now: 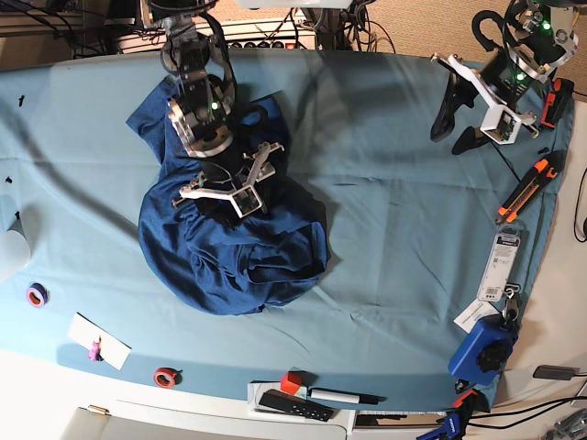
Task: Layout the t-shirt on the table in an organized manner, then fold the t-shirt properly
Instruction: 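Lower the right gripper onto the crumpled blue t-shirt and grasp it, then lift the t-shirt with the right gripper and drag it across the table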
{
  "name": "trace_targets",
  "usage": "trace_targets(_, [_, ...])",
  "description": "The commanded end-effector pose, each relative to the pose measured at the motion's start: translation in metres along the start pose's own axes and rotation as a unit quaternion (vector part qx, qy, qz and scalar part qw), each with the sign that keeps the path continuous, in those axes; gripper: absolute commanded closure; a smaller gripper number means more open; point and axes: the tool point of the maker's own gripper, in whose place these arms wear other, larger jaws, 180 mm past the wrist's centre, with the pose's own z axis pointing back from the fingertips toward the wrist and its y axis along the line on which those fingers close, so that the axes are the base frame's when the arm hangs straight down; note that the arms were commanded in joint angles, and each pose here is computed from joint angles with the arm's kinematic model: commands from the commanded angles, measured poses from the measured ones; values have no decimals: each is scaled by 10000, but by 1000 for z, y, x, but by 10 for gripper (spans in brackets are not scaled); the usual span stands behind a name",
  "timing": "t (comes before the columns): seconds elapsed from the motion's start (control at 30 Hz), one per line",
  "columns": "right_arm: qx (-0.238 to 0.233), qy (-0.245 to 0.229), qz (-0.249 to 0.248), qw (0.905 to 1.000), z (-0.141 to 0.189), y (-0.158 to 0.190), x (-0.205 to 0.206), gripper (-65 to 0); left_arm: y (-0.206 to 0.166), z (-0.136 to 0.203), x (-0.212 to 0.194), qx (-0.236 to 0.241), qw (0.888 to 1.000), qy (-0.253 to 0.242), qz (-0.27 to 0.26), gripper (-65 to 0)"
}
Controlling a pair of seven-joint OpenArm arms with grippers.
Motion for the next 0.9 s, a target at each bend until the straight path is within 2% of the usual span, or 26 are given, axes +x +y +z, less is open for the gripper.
trace_targets(0.0, [-113,-205,-10,9997,-2,-8,12,-356,-1,2,11,-35,9998,-195,-29,-241])
trace_targets(0.13, [-120,-273,-12,9996,-4,-9,15,-347,-1,2,11,-34,9998,-199,-28,-241])
trace_targets(0.43, [-118,-507,-14,9986,-3,-9,23,-82,-1,2,11,-35,9998,-197,-29,-241])
trace_targets(0.53, [-27,-683,-239,9974,-2,-6,30,0,-1,2,11,-34,9998,-197,-29,-241])
trace_targets(0.63, [89,-847,-560,9948,-2,-1,37,0,-1,2,11,-32,9998,-197,-30,-241])
trace_targets(0.73, [290,-994,-682,9923,-2,12,49,0,-1,2,11,-32,9998,-197,-28,-241])
trace_targets(0.87, [677,-1475,-1034,9813,0,34,87,0,-1,2,11,-32,9998,-199,-27,-241])
